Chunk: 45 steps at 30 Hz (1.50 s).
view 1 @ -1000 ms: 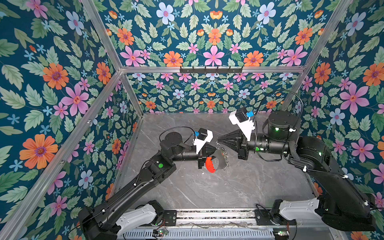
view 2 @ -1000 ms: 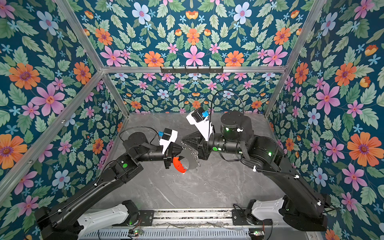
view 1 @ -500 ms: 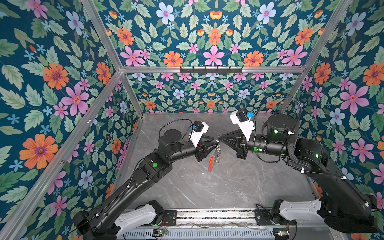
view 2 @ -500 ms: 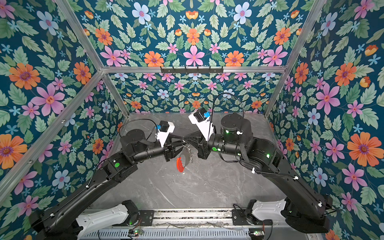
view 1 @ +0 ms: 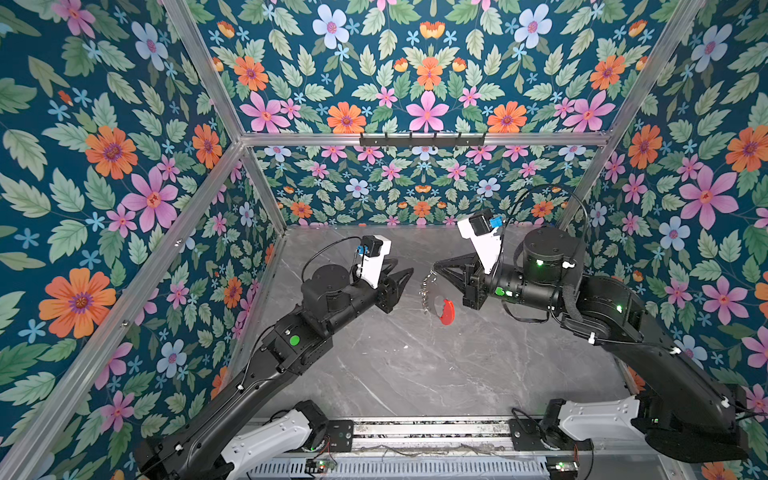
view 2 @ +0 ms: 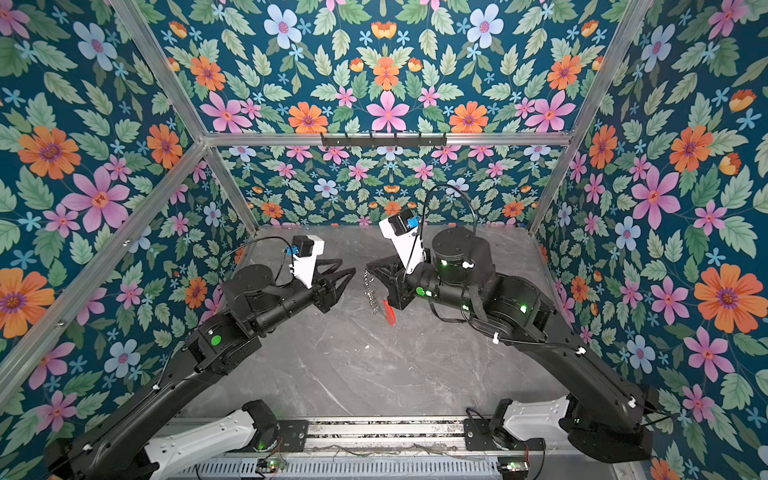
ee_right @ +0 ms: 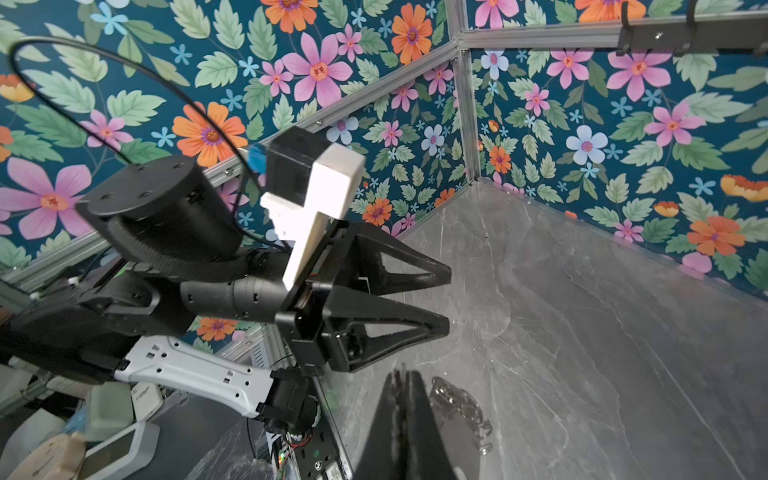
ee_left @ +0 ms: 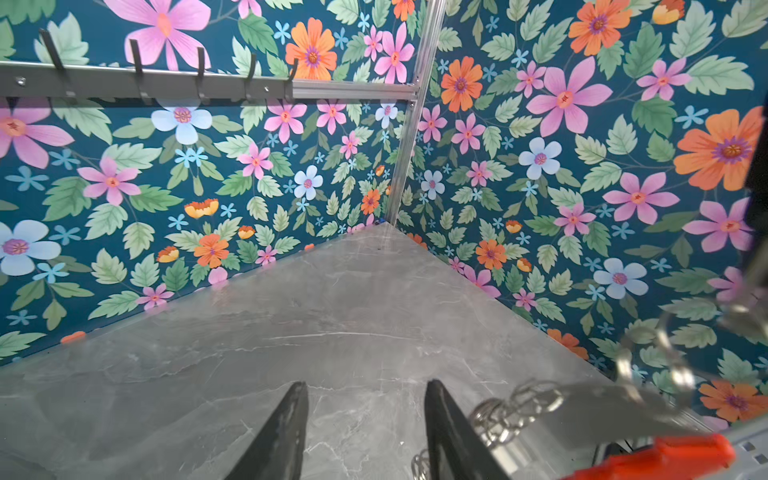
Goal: Remove the keys from the keyring
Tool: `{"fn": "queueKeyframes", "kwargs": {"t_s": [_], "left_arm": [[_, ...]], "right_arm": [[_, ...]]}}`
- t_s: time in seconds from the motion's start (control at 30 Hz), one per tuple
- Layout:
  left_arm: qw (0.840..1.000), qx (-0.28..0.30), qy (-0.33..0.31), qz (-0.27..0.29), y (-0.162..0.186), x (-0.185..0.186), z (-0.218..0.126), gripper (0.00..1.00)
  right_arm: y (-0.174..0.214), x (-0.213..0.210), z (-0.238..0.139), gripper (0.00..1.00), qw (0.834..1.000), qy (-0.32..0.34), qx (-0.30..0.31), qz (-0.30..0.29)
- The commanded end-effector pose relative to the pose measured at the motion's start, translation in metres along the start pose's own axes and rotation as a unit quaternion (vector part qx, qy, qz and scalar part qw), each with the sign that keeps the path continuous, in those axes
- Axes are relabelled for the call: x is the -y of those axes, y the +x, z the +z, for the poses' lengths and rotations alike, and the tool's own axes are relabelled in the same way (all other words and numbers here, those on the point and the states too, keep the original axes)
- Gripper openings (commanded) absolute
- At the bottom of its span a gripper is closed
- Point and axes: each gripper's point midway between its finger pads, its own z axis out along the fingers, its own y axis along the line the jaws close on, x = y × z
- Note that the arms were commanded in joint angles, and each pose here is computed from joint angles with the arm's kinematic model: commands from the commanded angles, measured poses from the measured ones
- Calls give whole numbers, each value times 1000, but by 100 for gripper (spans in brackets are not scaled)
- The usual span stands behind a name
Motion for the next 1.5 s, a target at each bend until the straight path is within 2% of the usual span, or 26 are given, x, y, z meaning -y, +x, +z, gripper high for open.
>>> {"fn": "queueKeyframes", "kwargs": {"t_s": [0.0, 0.27, 0.4, 0.53, 0.73, 0.83, 0.93, 1.07, 1.37, 1.47], "left_arm": [[999, 37, -4, -2, -16, -1, -4, 50], [999, 48, 26, -3, -19, 9, -5, 56], [998, 47, 40, -3, -18, 14, -4, 57], [996, 37, 83, -5, -16, 29, -1, 52], [993, 25, 116, -14, -10, 39, 2, 52], [990, 19, 136, -26, -6, 46, 7, 44], [994, 16, 107, -33, -3, 38, 13, 50], [998, 24, 52, -12, 0, 29, 14, 55], [997, 36, -40, 59, 8, 22, 19, 54], [995, 49, -49, 67, 7, 21, 16, 55]], "right_arm": [[-3, 14, 5, 0, 998, 43, 11, 42], [1, 33, 15, 0, 991, 93, 20, 91], [0, 37, 19, 0, 989, 98, 34, 109], [-1, 37, 21, 0, 988, 100, 37, 111], [-3, 43, 19, 0, 985, 112, 52, 117], [-3, 43, 19, 0, 985, 113, 54, 117], [-4, 46, 17, 0, 984, 120, 59, 122], [-5, 50, 15, 0, 980, 125, 75, 133], [-8, 52, 14, 0, 971, 122, 105, 176], [-9, 54, 12, 0, 966, 119, 119, 198]]}}
